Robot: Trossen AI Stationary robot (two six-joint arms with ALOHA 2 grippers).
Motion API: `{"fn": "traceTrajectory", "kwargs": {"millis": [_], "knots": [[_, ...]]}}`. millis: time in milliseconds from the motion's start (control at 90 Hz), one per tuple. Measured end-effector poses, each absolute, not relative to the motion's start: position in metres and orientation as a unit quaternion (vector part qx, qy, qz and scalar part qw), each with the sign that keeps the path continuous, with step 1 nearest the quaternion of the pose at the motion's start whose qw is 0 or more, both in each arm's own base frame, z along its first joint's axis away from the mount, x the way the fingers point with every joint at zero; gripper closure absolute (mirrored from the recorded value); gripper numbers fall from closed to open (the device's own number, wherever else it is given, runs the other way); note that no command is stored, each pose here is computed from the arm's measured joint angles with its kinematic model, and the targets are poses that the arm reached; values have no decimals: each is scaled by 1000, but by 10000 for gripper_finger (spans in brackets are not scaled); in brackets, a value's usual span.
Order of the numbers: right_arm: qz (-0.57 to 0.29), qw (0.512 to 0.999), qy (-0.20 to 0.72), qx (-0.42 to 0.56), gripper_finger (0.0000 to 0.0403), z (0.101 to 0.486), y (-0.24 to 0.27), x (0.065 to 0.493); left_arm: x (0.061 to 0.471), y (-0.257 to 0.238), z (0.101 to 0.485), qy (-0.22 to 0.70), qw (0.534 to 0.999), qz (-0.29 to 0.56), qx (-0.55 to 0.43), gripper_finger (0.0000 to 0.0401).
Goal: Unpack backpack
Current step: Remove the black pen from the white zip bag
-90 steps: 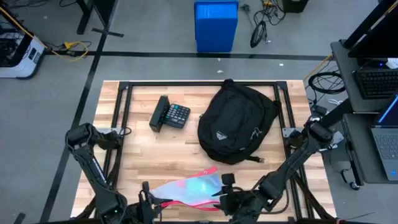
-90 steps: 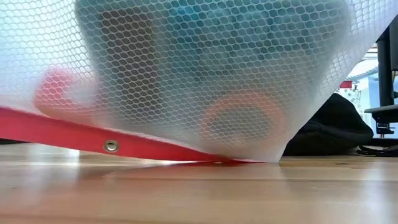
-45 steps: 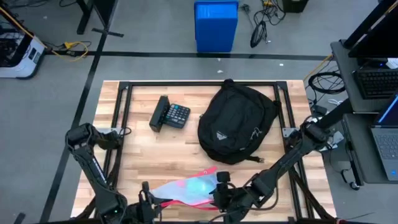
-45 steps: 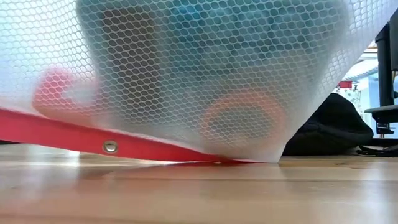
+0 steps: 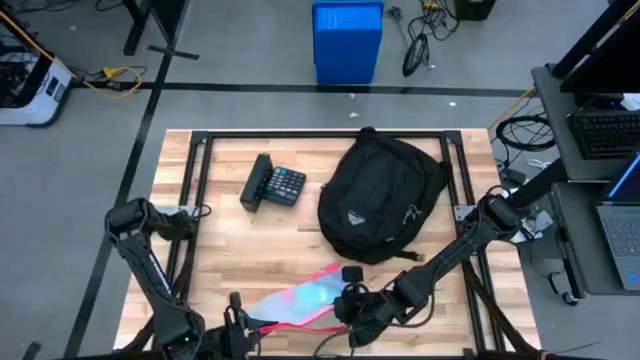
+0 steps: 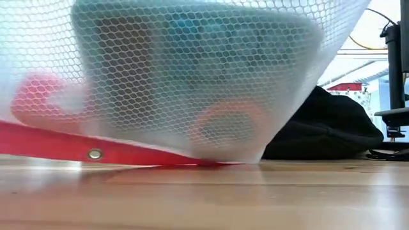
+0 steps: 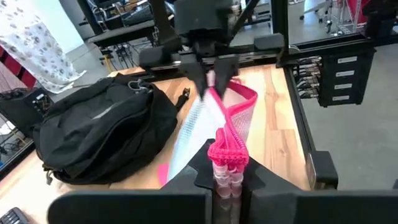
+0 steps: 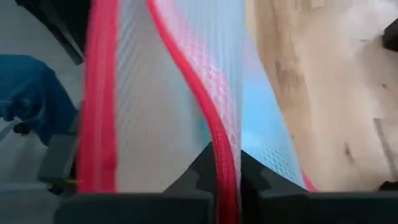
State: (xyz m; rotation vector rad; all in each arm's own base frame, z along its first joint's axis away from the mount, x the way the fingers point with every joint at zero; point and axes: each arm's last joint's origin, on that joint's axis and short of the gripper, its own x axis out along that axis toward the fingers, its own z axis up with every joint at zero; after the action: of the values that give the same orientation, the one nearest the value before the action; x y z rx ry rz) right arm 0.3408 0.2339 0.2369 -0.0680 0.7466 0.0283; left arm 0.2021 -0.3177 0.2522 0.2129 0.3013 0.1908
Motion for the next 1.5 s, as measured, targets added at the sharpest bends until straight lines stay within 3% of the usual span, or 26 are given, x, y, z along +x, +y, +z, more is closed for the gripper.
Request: {"fn": "traceTrajectory", "kwargs": {"millis": [400, 511, 867, 1144, 1500], "knots": [[-21, 925, 377, -47, 403, 236, 198, 360, 205, -329, 284, 137, 970, 63, 193, 222], [-22, 924, 377, -54, 403, 236, 195, 362, 209, -330, 304, 113, 967, 100, 205, 195], [-34, 933, 355, -42, 403, 253, 178, 366, 251, -308, 315, 113, 987, 111, 19, 186], [-31, 934, 351, -58, 403, 258, 173, 366, 295, -286, 287, 162, 979, 116, -43, 186], [-32, 931, 358, -63, 403, 257, 173, 365, 301, -267, 257, 236, 947, 184, -119, 186]]}}
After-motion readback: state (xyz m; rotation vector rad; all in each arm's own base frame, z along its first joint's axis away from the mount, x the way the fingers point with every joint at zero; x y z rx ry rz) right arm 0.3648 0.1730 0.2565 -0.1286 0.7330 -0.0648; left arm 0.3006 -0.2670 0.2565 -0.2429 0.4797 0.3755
